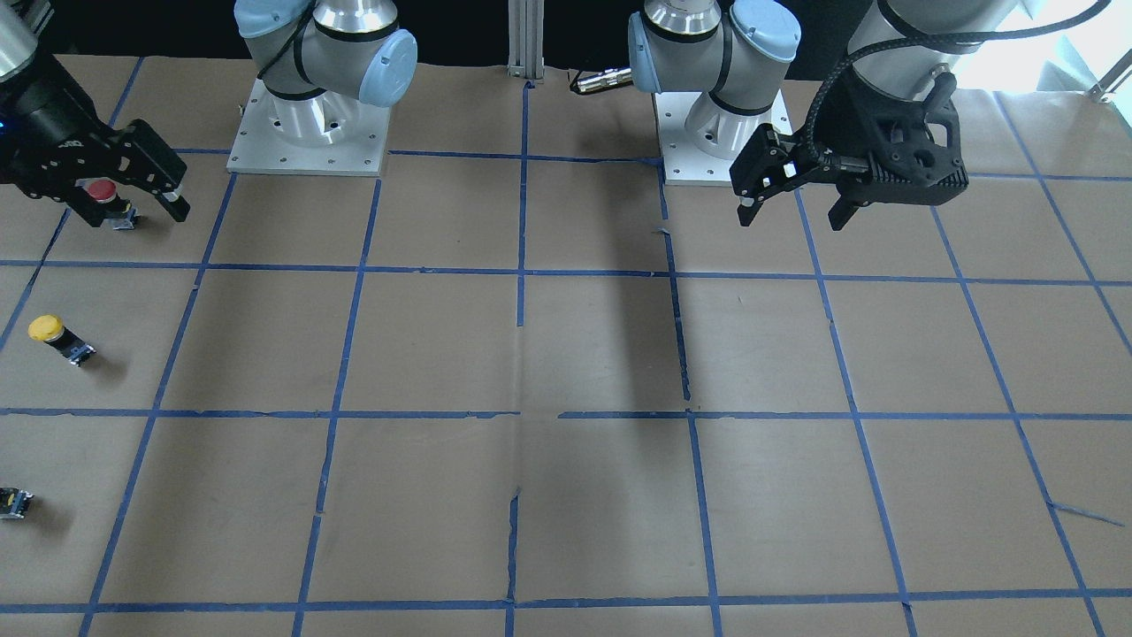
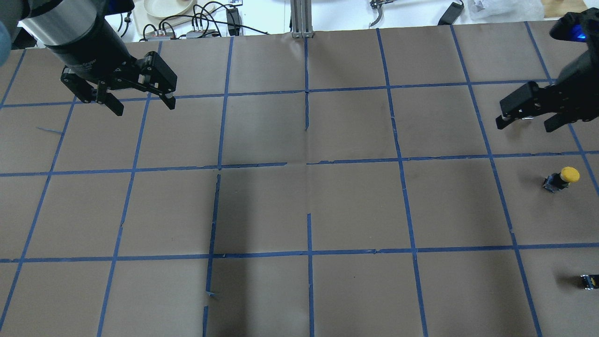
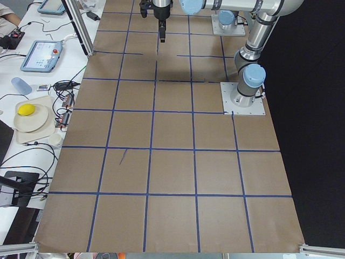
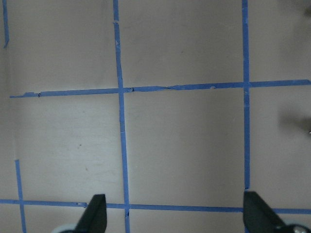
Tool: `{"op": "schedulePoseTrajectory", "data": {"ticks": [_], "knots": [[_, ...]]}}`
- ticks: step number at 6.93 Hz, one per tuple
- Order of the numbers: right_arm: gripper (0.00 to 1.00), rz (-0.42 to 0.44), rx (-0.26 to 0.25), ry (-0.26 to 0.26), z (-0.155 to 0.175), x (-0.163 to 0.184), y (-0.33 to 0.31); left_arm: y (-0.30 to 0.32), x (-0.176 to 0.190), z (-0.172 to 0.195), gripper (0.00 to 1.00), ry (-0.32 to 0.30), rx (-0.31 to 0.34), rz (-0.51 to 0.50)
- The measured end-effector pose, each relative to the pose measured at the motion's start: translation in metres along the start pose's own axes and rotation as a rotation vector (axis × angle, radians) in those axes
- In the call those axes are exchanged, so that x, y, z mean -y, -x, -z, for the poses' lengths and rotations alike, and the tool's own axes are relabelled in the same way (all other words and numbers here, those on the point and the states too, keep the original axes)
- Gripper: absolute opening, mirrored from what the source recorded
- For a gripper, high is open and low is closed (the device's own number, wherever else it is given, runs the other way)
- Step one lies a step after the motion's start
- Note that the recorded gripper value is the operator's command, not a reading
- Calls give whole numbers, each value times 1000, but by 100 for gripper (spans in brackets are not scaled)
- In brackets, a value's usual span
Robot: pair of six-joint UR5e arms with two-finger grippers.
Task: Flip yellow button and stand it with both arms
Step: 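Open the right gripper and raise it away from the standing button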
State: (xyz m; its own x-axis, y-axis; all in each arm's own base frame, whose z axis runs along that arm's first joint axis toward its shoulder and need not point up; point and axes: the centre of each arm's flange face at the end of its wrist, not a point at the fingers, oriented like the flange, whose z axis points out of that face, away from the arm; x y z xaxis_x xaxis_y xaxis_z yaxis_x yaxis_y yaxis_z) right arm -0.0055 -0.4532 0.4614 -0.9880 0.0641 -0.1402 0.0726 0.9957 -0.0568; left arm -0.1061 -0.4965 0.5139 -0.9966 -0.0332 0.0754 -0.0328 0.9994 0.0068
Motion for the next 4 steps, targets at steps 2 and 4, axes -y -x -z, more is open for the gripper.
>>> {"op": "schedulePoseTrajectory", "data": {"ticks": [2, 4], "knots": [[100, -66, -77, 36, -12, -6, 67, 1, 3, 4, 100, 4, 0, 3], [100, -88, -139, 39, -18, 4, 116, 2, 5, 1, 100, 21, 1, 8]]}}
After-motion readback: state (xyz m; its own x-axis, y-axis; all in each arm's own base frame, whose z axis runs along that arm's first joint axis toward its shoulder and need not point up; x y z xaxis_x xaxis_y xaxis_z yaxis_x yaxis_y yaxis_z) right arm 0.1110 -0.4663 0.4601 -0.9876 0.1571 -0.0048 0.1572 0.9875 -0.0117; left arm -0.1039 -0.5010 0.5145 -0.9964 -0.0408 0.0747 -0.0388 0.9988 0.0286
